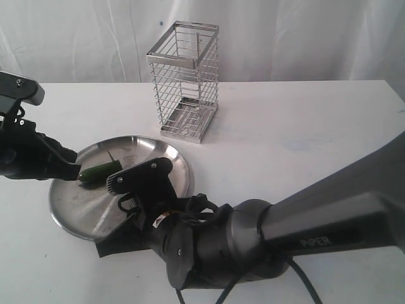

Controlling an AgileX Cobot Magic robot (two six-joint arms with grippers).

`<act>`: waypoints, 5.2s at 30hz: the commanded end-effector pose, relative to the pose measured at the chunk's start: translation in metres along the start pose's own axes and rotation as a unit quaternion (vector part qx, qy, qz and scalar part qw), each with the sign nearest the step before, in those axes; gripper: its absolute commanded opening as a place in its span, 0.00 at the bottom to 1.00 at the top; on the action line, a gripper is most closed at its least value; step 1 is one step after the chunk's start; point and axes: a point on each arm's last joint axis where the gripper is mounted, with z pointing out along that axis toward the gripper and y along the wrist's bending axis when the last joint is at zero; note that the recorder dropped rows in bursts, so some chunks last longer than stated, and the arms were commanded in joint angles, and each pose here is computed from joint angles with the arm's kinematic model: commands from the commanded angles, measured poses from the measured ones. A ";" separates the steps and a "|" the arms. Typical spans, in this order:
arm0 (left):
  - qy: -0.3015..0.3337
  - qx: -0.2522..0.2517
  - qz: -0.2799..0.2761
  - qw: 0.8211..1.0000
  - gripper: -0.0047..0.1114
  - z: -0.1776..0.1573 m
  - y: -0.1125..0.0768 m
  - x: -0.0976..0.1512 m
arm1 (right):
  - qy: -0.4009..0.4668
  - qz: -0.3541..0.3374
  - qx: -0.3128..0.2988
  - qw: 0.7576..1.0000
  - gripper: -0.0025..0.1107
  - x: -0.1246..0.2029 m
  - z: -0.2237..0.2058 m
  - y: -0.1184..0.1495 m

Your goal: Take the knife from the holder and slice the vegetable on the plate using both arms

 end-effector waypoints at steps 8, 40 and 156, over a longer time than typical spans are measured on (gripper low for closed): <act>0.011 0.014 -0.159 0.987 0.04 0.038 0.006 -0.027 | 0.006 -0.013 -0.007 1.000 0.02 -0.002 0.001 0.000; 0.045 0.061 -0.150 0.986 0.04 0.076 0.007 -0.057 | -0.004 0.000 0.013 1.000 0.02 -0.008 -0.004 -0.003; 0.140 0.030 -0.121 0.982 0.04 0.127 0.051 -0.041 | 0.018 -0.020 -0.012 1.000 0.02 -0.017 -0.002 0.006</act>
